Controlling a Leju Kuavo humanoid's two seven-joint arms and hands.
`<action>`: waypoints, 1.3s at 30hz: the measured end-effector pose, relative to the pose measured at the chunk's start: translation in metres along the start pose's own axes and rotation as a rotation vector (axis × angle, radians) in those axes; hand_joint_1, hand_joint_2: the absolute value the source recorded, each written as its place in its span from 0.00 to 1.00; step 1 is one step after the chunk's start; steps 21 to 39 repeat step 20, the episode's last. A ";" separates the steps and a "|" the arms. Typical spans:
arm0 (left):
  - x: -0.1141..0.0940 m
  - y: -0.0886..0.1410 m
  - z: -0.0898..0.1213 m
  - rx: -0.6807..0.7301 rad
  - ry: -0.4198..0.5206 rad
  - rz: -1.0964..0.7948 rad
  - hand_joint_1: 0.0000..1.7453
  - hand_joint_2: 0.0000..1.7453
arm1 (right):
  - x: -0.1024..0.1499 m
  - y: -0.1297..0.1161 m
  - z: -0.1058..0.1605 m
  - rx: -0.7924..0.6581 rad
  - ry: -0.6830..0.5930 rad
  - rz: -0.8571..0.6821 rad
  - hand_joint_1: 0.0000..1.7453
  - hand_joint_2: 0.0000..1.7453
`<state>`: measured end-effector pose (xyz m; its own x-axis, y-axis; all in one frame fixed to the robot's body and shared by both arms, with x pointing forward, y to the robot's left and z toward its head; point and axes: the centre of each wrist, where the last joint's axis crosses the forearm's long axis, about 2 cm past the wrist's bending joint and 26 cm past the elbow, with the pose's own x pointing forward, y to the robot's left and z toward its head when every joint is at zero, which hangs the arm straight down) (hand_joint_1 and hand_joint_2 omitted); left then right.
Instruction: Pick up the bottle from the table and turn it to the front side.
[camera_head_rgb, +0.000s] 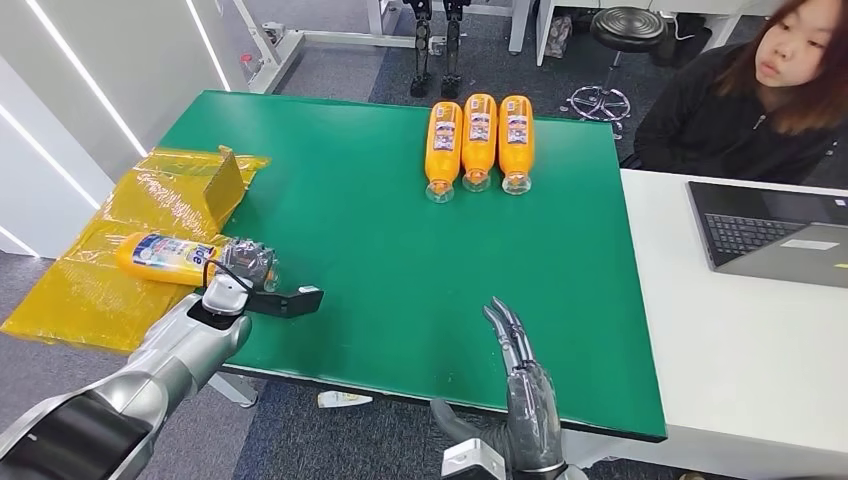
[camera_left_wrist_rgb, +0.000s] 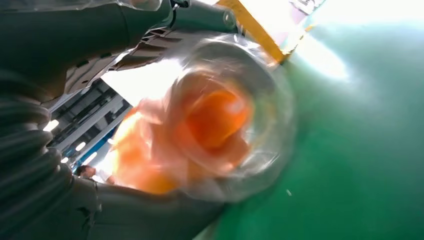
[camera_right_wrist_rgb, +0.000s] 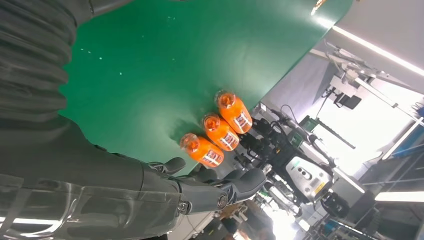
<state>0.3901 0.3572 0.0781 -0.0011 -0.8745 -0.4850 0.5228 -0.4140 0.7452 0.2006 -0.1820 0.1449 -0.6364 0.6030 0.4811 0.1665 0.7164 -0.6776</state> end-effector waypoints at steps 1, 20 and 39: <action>-0.001 -0.001 0.000 0.003 0.002 0.002 0.00 1.00 | 0.001 0.000 0.000 0.003 -0.001 -0.001 0.00 1.00; -0.005 -0.009 0.001 0.082 -0.005 0.023 0.00 1.00 | 0.011 -0.008 0.004 -0.001 -0.014 -0.010 0.00 1.00; -0.005 -0.009 0.001 0.082 -0.005 0.023 0.00 1.00 | 0.011 -0.008 0.004 -0.001 -0.014 -0.010 0.00 1.00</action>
